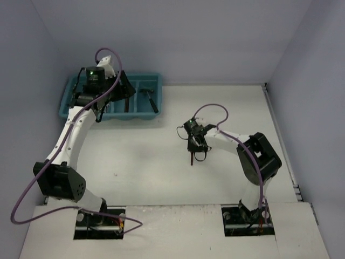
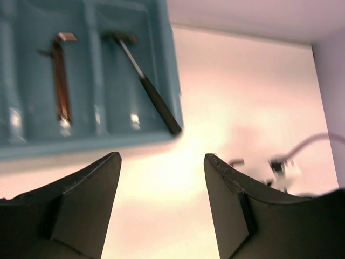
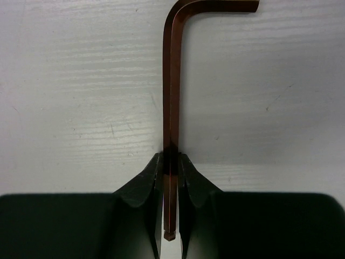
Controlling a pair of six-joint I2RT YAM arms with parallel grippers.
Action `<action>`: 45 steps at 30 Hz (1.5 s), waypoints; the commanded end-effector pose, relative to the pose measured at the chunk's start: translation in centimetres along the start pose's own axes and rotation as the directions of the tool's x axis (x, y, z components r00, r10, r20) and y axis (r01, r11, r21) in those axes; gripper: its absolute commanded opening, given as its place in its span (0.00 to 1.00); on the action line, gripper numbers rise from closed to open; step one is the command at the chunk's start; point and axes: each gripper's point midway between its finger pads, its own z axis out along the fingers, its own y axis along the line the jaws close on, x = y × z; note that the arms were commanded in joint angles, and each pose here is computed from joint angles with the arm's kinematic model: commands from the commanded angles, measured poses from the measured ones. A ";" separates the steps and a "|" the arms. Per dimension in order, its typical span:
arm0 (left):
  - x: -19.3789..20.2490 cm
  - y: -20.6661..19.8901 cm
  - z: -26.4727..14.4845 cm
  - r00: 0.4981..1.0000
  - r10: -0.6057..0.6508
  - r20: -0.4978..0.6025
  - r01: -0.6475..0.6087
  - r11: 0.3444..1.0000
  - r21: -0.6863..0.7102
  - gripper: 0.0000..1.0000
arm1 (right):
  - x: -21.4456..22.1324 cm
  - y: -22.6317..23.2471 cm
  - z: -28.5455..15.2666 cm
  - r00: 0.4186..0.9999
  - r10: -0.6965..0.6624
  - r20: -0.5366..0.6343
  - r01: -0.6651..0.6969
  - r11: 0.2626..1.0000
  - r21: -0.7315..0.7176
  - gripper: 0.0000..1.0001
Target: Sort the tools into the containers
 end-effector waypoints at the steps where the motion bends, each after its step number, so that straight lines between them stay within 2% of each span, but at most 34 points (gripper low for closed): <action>1: 5.0 -4.9 -1.9 0.996 -0.031 -0.080 0.040 0.993 0.107 0.60 | 0.3 0.1 -0.3 0.998 -0.063 0.007 0.063 0.997 0.038 0.00; 6: 10.7 -9.1 -3.6 0.979 -0.100 -0.180 0.136 0.970 0.204 0.61 | -1.4 3.3 -4.1 0.982 -0.131 0.133 0.144 0.985 -0.092 0.00; 9: 12.6 -10.8 -4.6 0.974 -0.122 -0.192 0.167 0.957 0.237 0.63 | -2.3 5.3 -7.2 0.964 -0.134 0.231 0.180 0.965 -0.190 0.00; 17: 14.6 -12.3 -4.7 0.969 -0.160 -0.190 0.207 0.943 0.260 0.68 | -3.3 8.5 -14.4 0.902 -0.116 0.416 0.283 0.886 -0.368 0.00; 21: 14.9 -14.2 -4.3 0.971 -0.146 -0.187 0.200 0.927 0.316 0.68 | -4.2 10.1 -17.6 0.879 -0.078 0.471 0.311 0.841 -0.443 0.00; 26: 15.6 -14.5 -3.5 0.970 -0.144 -0.198 0.202 0.927 0.315 0.68 | -5.1 11.5 -20.7 0.861 -0.028 0.508 0.325 0.799 -0.506 0.00; 34: 15.9 -14.9 -2.1 0.973 -0.115 -0.199 0.174 0.934 0.311 0.63 | -5.7 12.9 -23.0 0.849 0.006 0.529 0.345 0.752 -0.561 0.00; 38: 16.2 -14.9 -1.4 0.972 -0.109 -0.206 0.170 0.937 0.306 0.55 | -6.1 13.1 -23.6 0.843 0.020 0.538 0.346 0.746 -0.569 0.00; 45: 15.8 -15.4 -0.9 0.979 -0.099 -0.176 0.152 0.935 0.321 0.10 | -6.2 14.0 -23.7 0.845 0.010 0.535 0.361 0.727 -0.584 0.00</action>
